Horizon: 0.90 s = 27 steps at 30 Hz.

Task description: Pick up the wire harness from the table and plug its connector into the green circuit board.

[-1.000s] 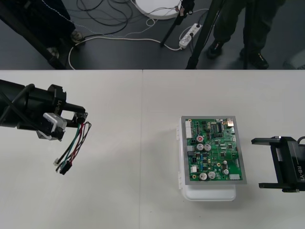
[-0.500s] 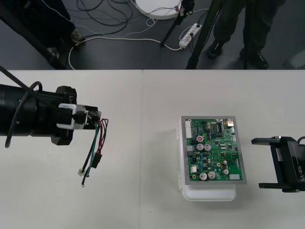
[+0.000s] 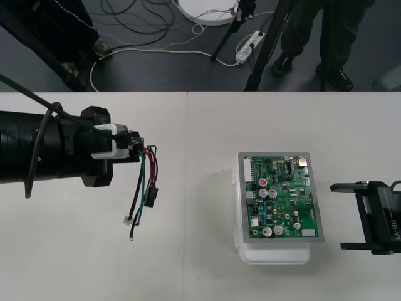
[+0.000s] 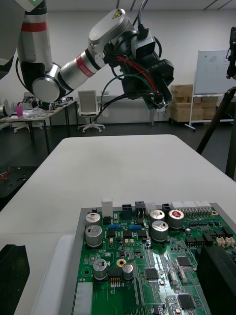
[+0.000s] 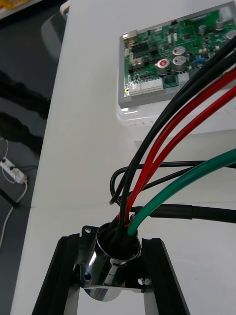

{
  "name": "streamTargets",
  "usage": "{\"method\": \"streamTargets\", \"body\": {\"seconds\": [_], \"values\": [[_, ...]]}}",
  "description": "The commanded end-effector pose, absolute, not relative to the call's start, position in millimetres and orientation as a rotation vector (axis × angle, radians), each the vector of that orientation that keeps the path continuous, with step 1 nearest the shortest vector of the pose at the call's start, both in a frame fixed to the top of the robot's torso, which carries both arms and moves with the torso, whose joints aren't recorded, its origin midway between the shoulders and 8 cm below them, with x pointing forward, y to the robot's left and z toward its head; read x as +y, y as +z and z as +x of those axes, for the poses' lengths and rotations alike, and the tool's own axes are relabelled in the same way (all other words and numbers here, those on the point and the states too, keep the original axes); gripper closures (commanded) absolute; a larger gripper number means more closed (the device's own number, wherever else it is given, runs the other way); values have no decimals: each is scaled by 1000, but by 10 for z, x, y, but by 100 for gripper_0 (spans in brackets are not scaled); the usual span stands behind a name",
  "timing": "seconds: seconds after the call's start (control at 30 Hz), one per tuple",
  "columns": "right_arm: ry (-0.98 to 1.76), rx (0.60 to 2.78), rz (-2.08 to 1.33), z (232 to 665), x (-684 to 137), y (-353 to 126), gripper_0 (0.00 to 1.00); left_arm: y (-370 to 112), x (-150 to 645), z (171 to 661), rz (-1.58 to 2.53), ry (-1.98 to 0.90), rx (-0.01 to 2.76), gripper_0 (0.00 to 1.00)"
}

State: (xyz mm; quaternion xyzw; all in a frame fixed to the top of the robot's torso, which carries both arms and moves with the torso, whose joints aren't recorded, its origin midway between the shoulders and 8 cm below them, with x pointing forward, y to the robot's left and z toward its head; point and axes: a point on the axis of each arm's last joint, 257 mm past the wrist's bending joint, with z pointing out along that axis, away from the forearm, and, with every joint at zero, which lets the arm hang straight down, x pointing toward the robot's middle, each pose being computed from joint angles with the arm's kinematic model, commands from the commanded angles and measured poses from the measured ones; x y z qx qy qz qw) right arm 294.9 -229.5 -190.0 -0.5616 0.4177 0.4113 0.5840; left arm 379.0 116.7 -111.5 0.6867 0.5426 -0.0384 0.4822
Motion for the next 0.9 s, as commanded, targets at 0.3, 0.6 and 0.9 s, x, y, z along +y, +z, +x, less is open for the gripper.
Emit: {"method": "streamTargets", "body": {"seconds": [0.3,0.6,0.9], "values": [[990,1027,-1275,2968,-2447,-1726,0,-1258,958,3805,1586,-84,1541,100],[992,1017,-1252,3044,-2441,-1586,0,-1211,810,3930,1492,-55,1599,100],[1002,997,-1234,3061,-2406,-1481,0,-1192,765,4031,1429,-28,1629,100]]}}
